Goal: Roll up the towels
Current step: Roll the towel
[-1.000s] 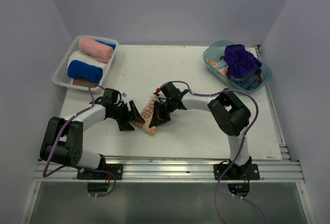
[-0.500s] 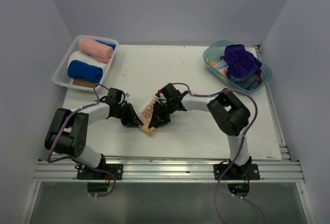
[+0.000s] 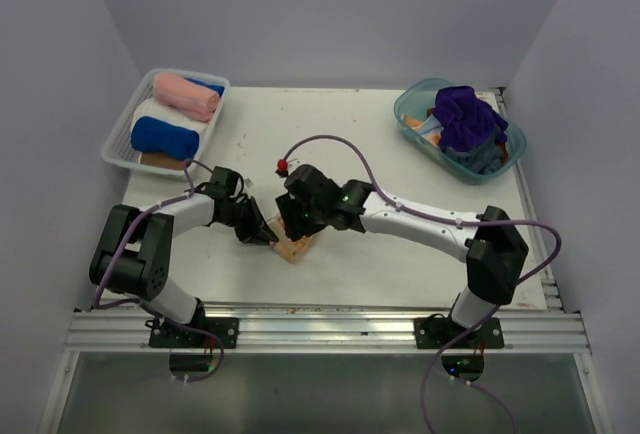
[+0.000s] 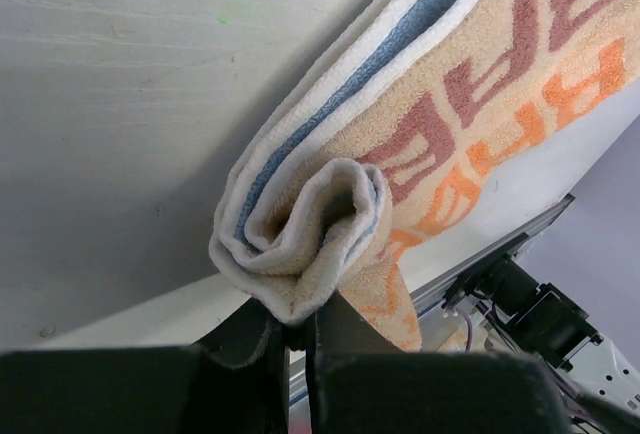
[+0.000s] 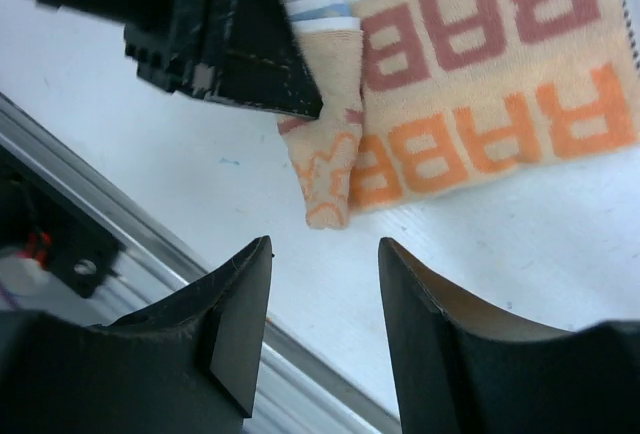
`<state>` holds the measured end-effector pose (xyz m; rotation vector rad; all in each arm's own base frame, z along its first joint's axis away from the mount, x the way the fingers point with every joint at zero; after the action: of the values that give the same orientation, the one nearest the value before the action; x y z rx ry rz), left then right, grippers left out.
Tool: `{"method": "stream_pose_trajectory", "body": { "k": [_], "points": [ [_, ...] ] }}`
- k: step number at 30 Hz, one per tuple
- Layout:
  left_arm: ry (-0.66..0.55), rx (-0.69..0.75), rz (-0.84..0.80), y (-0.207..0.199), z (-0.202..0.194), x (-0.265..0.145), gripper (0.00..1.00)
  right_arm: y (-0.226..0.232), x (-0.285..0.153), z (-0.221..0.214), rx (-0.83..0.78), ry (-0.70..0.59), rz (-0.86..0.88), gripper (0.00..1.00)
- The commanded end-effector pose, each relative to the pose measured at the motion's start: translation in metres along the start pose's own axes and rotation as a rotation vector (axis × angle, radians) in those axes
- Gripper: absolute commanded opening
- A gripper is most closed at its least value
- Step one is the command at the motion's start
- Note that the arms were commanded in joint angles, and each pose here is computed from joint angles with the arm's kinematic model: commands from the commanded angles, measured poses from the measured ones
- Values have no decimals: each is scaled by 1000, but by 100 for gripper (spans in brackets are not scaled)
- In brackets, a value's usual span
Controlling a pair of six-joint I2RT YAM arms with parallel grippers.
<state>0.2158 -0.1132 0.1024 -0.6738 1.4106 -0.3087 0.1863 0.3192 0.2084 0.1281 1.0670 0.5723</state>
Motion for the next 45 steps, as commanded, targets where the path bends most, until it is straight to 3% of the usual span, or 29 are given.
{"method": "stream_pose_trajectory", "body": {
  "k": [1,5,9,18,34,38,39,41,42,45],
  "points": [
    [20,-24,-3,-3,1,-3,0,6,-10,0,-263,-141,-139,51],
    [21,-31,-16,-6,3,-4,0,34,-2,-20,-473,-179,-117,52],
    [30,-37,-22,-7,4,-5,0,42,18,-32,-559,-137,-82,52],
    [26,-35,-23,-9,4,-7,0,51,46,-42,-572,-63,-13,52],
    [18,-27,-36,-12,3,-13,0,14,96,-54,-530,-24,-191,54],
    [13,-21,-46,-14,4,-16,0,1,109,-56,-498,-19,-226,42],
    [13,-20,-54,-15,4,-17,2,-2,110,-57,-488,-16,-232,24],
    [10,-2,-69,-17,5,-20,8,-7,108,-52,-443,-15,-213,7],
    [10,5,-77,-18,4,-23,18,-8,107,-51,-429,-10,-202,0],
    [-13,35,-92,-22,7,-35,33,-11,95,-42,-370,10,-115,0]
  ]
}}
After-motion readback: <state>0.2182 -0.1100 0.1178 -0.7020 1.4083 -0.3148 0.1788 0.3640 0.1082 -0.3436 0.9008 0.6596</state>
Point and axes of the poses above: each gripper's point midway between its finger pads, its own x axis out along the fingers, its own y axis along the line the jaws close on, z = x × y, the point moved 10 cm from there along -x, back along the fingers, and after that the axes turned 8 degrees about x, right-handed, at the moved point
